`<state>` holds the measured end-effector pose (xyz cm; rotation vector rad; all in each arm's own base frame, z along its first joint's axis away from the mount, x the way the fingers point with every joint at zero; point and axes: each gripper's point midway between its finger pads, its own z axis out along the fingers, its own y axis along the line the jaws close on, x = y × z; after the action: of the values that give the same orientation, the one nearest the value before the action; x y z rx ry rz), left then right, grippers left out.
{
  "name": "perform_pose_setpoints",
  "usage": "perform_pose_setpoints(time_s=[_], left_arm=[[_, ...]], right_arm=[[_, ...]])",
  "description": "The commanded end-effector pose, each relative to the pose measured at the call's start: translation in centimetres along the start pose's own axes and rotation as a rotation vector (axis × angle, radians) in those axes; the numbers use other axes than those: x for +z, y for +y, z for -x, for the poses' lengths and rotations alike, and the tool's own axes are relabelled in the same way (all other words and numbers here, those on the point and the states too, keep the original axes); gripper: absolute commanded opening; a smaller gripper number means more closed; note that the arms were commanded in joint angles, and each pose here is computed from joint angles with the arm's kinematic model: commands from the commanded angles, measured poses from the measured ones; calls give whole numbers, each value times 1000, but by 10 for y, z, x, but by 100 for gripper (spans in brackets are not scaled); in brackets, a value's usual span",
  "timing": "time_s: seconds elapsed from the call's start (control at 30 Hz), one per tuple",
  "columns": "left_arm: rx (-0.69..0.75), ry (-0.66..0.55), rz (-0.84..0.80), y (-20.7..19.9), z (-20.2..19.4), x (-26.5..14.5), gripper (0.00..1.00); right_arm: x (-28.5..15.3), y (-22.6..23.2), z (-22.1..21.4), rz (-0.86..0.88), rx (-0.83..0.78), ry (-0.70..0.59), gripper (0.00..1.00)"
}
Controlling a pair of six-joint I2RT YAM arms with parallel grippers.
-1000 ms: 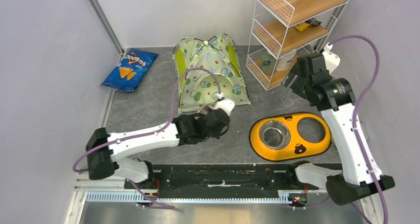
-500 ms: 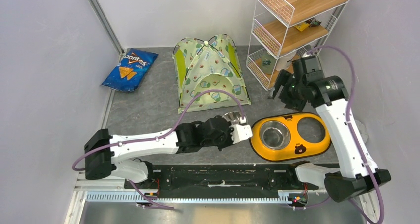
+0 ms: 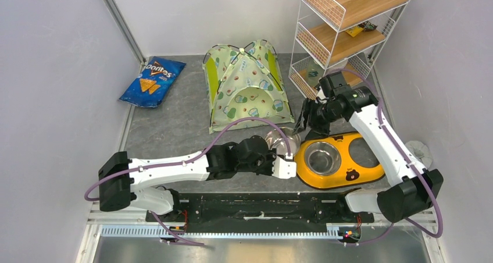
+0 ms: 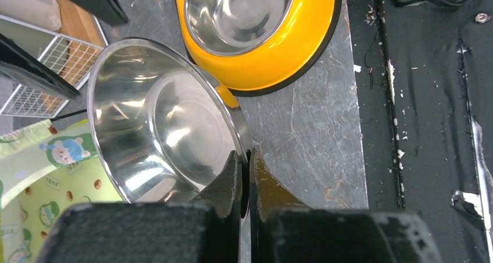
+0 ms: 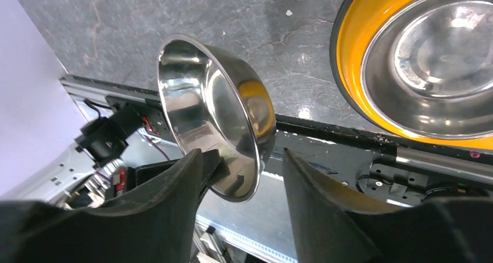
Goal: Set up the pet tent
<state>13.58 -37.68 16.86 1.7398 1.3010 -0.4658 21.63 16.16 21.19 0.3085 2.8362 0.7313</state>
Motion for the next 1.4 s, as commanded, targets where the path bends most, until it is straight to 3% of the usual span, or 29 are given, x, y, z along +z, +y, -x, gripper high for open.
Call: perform_pose_setpoints(time_s=[0.0,0.2,0.23,0.3,0.33,0.37,0.47,0.53,0.73,0.9,1.13,1.37], left_arm=[[103,-104,40,20,35,1,2],[111,-108,59,24,36,3,2],[108,-111,67,25,38,2,2],[74,-108,104,32,39,3,2],[53,-103,135,38,38,3,4],[29,-88,170,44,36,3,10],[-31,-65,262,58,30,1,51],[-63,-76,323,68,30,-2,87],[-261,-171,446,95,27,-28,89],[-346,-195,495,102,20,-42,90],[-443,-205,569,113,6,-58,91],[-546,-248,607,125,-7,-74,92]], right_arm=[[12,4,-9,18,-65,49,57],[20,-14,-13,-75,-95,54,32],[21,-17,-13,-92,-99,55,25],[21,-22,-10,-124,-99,41,0],[20,-24,-8,-137,-99,27,0],[18,-25,-5,-150,-97,9,0],[14,-31,5,-200,-63,-63,0],[11,-38,14,-245,-12,-125,0],[-11,-94,47,-413,241,-349,0],[-35,-153,60,-496,502,-487,0],[-70,-213,46,-662,741,-604,0],[-77,-253,23,-789,905,-638,0]])
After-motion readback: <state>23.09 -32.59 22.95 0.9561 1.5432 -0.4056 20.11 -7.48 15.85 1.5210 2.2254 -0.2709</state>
